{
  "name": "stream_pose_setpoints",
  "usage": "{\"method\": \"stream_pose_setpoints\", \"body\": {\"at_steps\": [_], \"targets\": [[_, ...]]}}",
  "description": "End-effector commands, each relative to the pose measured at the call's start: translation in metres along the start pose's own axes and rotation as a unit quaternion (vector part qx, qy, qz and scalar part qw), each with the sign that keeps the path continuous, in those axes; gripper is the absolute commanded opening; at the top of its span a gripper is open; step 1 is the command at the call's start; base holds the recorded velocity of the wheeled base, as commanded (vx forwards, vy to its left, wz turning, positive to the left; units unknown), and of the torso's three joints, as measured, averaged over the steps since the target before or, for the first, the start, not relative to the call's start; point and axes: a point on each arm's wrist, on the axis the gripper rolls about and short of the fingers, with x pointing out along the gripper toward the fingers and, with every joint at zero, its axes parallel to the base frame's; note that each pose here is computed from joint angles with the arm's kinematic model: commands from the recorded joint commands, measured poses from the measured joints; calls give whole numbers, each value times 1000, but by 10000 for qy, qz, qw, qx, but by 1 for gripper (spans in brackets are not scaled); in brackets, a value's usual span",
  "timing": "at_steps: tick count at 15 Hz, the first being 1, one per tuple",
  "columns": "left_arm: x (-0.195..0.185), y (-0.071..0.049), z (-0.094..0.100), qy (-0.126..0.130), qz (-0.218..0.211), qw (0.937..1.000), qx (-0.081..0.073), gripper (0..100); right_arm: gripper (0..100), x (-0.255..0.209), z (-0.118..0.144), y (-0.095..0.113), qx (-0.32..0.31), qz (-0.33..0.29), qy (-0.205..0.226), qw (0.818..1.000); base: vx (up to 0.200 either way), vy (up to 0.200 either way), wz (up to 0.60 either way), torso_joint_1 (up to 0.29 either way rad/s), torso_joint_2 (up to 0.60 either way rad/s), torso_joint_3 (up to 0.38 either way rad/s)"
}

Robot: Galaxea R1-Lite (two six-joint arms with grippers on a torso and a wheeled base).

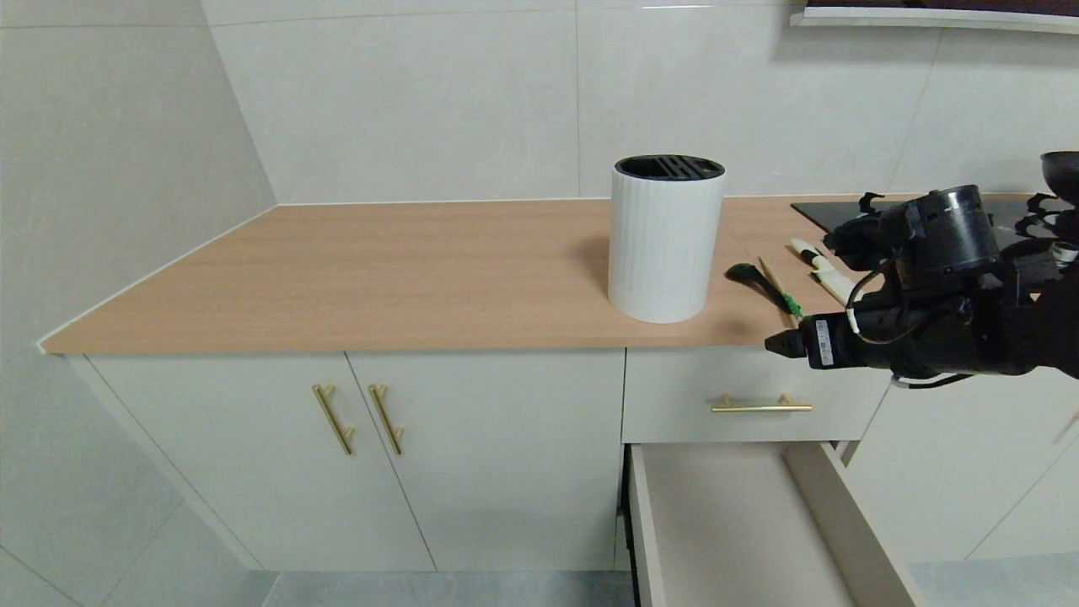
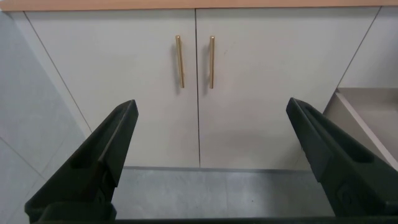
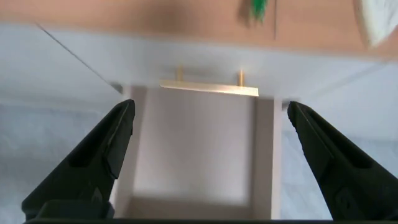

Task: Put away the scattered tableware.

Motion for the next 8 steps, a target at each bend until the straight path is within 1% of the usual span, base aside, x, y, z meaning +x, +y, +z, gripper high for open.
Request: {"method": "stream_pose_setpoints", "body": {"at_steps": [1, 3, 4, 5, 8], "targets": [[0, 0, 0, -1, 3, 10000, 0, 100, 100, -4, 34, 14, 300, 185, -251, 9991, 0, 0, 0, 0, 0, 0], [0, 0, 0, -1, 3, 10000, 0, 100, 100, 9, 40, 20, 737, 157, -224, 9969, 0, 0, 0, 0, 0, 0], [0, 0, 0, -1, 3, 10000, 0, 100, 100, 16, 40, 17, 784, 82, -184, 9967, 0, 0, 0, 0, 0, 0], [0, 0, 0, -1, 3, 10000, 0, 100, 100, 30, 38, 9, 851, -133, -122, 9962, 0, 0, 0, 0, 0, 0], [0, 0, 0, -1, 3, 10000, 0, 100, 100, 54, 44, -4, 1115, -577, -159, 9920, 0, 0, 0, 0, 0, 0]]}}
